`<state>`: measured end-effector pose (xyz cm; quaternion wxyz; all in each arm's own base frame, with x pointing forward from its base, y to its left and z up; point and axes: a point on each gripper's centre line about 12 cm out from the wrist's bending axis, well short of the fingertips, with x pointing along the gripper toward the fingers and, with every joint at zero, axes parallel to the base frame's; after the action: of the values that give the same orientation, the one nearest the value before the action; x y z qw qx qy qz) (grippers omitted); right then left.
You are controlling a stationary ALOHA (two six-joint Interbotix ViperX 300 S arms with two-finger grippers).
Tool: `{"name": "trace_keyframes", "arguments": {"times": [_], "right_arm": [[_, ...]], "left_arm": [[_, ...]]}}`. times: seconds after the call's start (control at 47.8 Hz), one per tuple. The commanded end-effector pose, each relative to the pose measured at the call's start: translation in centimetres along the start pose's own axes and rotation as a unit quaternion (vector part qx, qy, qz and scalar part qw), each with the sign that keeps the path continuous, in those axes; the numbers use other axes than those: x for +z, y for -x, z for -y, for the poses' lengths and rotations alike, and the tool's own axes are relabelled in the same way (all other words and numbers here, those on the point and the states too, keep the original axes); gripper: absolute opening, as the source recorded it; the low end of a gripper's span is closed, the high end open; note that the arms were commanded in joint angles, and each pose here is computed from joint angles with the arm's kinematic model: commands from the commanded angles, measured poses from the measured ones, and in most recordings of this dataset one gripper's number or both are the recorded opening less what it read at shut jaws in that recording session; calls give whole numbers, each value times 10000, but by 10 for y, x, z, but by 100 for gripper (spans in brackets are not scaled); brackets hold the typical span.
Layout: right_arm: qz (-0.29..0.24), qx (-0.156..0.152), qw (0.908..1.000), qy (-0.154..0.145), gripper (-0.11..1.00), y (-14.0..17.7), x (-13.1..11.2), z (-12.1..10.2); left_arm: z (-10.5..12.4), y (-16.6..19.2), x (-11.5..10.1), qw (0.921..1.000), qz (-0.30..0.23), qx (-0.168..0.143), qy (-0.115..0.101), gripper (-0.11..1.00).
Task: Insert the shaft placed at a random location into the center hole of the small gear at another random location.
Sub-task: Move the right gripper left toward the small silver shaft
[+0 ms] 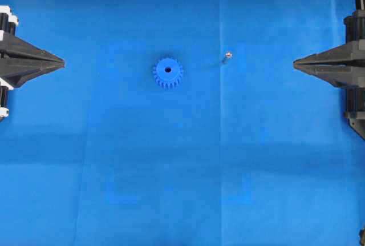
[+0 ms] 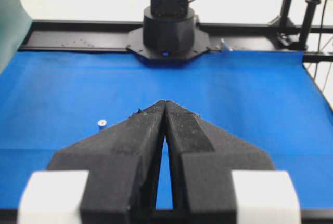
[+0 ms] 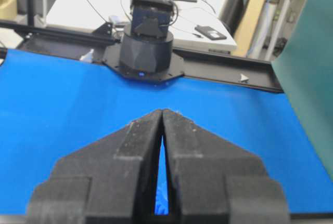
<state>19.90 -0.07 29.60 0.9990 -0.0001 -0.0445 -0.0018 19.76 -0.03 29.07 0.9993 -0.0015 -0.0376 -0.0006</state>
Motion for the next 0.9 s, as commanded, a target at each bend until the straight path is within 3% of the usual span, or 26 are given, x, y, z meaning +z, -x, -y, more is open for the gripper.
{"name": "trace_keyframes", "arguments": {"times": [0.0,0.126,0.419,0.524,0.775,0.88], "right_arm": [[68,-76,9999,122,0,-3,6,3],[-3,-321,9994,136,-6,-8,2,13],[-257,-673,9974,105,-2,-29,-28,31],[-467,-823,9955,37,12,-40,-45,40],[-901,-1242,9881,-112,80,-64,-98,63],[-1081,-1412,9838,-207,75,-68,-120,70]], "left_arm": [[1,2,12,9998,199,-19,25,0],[1,2,11,9998,192,-21,17,0],[1,3,9,9999,161,-18,25,0],[0,3,7,9999,130,-13,17,0],[0,4,4,9999,100,-10,32,0],[1,4,4,9999,107,-18,25,0]]}}
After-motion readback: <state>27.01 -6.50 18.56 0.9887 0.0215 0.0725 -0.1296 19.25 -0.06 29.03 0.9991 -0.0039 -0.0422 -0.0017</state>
